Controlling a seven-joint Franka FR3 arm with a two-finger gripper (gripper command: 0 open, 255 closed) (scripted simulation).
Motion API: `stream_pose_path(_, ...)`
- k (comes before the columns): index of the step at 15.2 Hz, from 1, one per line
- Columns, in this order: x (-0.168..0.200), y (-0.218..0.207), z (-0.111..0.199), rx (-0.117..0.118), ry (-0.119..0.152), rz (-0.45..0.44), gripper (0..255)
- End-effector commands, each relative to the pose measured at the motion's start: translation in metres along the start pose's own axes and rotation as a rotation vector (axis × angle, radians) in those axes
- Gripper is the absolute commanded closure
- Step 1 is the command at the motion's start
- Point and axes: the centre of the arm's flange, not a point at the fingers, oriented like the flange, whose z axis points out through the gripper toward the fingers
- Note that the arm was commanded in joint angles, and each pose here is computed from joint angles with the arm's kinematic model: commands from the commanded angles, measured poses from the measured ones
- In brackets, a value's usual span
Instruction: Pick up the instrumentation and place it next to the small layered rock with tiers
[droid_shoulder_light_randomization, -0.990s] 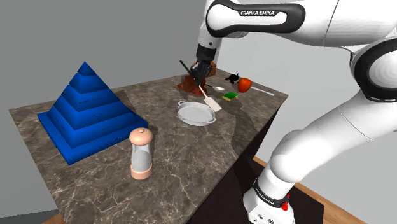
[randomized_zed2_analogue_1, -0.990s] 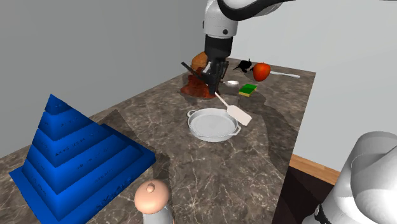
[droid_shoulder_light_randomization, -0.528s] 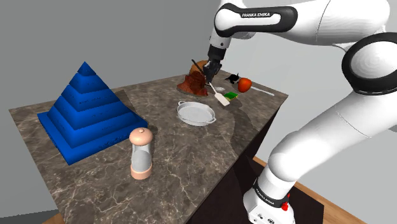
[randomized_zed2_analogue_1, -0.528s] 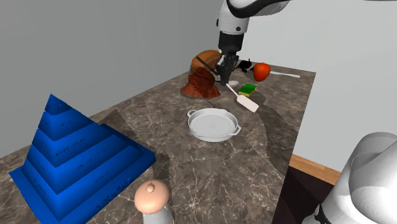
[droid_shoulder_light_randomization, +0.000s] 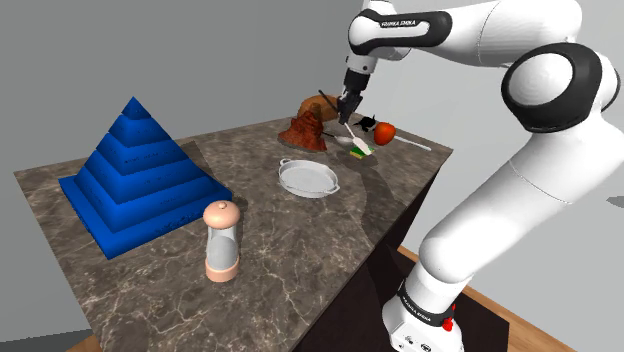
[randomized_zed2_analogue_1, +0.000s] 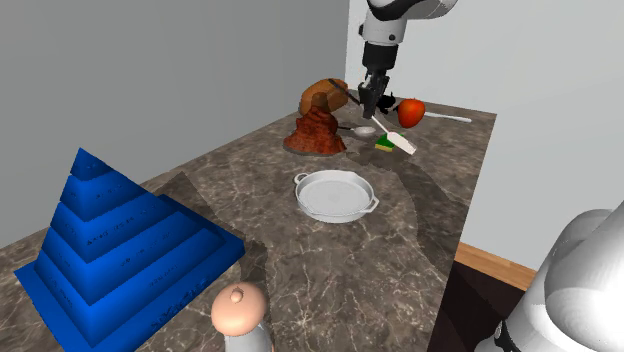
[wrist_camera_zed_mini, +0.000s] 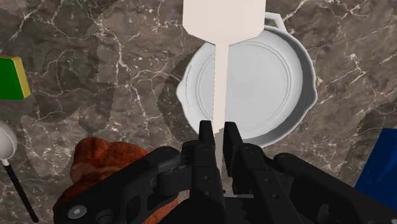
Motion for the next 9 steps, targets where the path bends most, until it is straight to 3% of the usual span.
stream_pose_path(1, 0.004, 0.024, 0.000, -0.001, 0.000, -0.002, 255)
stream_pose_path(9, 0.013, 0.129, 0.001, -0.001, 0.000, -0.002, 255)
